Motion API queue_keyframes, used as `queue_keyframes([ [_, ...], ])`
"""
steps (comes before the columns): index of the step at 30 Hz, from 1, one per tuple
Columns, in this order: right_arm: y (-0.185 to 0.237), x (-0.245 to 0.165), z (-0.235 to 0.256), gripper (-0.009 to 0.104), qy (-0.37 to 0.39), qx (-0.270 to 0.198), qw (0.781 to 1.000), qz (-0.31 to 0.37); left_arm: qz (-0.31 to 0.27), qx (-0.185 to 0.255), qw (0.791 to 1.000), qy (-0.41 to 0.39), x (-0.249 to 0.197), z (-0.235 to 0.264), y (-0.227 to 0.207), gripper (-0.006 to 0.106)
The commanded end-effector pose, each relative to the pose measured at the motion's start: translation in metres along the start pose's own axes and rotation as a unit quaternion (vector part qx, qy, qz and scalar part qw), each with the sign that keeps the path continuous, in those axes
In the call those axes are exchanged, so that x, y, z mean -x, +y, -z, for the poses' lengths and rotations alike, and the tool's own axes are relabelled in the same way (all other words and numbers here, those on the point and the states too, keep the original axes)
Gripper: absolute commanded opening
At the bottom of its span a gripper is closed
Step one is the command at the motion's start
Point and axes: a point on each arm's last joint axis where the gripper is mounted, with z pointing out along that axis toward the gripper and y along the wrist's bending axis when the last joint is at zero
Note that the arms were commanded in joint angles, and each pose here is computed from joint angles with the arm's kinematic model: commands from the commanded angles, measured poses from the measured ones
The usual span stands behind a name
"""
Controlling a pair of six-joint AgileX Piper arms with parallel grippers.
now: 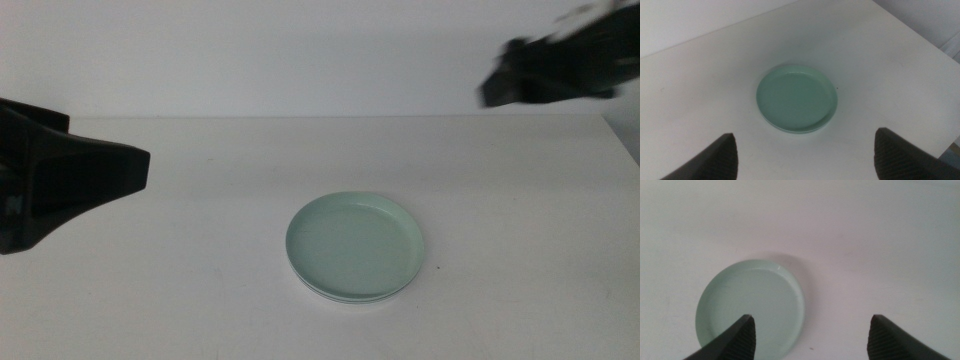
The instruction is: Stack the three bowls on top of each other.
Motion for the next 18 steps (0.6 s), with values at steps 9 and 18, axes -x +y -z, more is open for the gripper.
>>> queue_keyframes([
  [9, 0.002, -0.051, 0.121, 0.059, -0.169, -0.026, 0.985, 0.034, 0.006, -0.001, 0.999, -0.046, 0.011, 0.006, -0.002, 0.09],
  [18, 0.009, -0.084, 0.137, 0.059, -0.18, -0.018, 0.982, 0.052, 0.006, -0.001, 0.999, -0.046, 0.011, 0.006, -0.002, 0.09],
])
